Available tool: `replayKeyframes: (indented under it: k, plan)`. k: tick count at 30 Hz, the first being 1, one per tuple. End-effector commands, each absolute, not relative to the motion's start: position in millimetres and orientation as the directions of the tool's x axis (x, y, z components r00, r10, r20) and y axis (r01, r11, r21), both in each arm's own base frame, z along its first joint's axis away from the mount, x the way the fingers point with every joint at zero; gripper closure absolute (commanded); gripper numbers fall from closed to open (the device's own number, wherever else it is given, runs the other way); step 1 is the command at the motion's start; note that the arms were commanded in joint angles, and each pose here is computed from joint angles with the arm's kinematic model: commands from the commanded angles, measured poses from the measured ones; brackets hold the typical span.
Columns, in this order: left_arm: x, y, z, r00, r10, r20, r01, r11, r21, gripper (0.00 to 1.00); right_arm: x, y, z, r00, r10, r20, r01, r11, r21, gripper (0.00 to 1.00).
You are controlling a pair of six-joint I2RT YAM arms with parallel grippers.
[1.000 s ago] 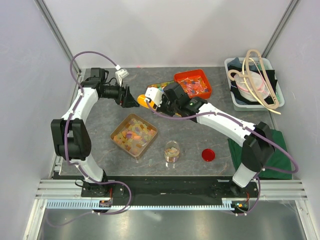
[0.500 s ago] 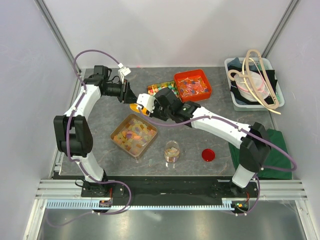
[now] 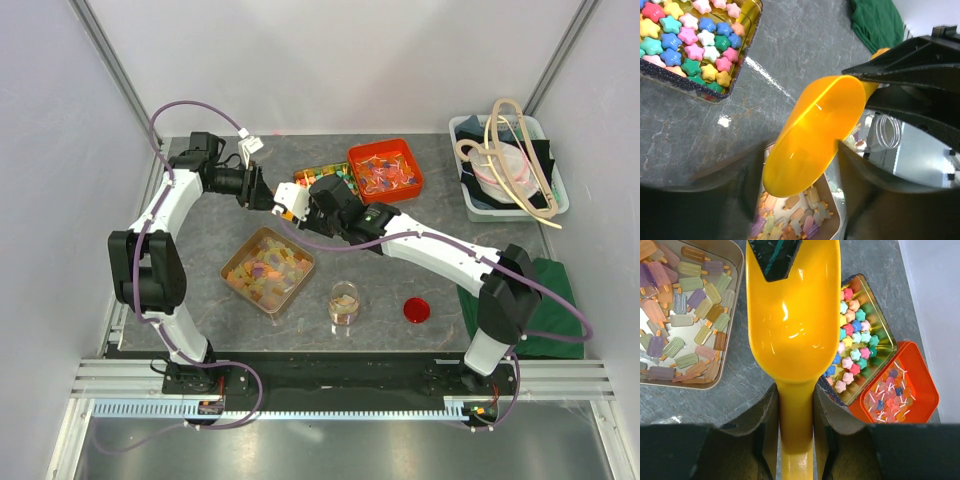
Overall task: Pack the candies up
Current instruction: Adjust the spatula.
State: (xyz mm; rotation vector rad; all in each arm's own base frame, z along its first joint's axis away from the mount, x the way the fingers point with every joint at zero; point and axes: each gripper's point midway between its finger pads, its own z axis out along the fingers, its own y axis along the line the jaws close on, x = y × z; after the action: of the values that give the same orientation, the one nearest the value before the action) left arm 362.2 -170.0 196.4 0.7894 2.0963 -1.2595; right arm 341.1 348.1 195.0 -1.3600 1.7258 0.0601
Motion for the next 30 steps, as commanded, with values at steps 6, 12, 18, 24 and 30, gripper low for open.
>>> replayKeyframes:
  k: [6,12,18,24,30]
  plan:
    - [364,-175,203,-0.646,0.206,-0.735,0.749,0.358,-0.557,0.85,351,356,235,0.059,-0.690,-0.721,-0.746,0.450,-0.491,1.00]
    - [363,-177,204,-0.643,0.208,-0.738,0.753,0.351,-0.557,0.98,353,356,246,0.059,-0.678,-0.733,-0.734,0.468,-0.492,1.00]
    - [362,-177,206,-0.634,0.210,-0.744,0.760,0.346,-0.550,0.98,349,358,250,0.032,-0.648,-0.761,-0.790,0.450,-0.417,0.68]
    - [358,-178,209,-0.627,0.209,-0.750,0.767,0.329,-0.550,0.98,346,357,250,0.001,-0.600,-0.800,-0.847,0.425,-0.320,0.56]
    - [356,-180,213,-0.626,0.203,-0.753,0.770,0.314,-0.556,0.98,343,361,242,-0.014,-0.591,-0.806,-0.875,0.398,-0.277,0.52]
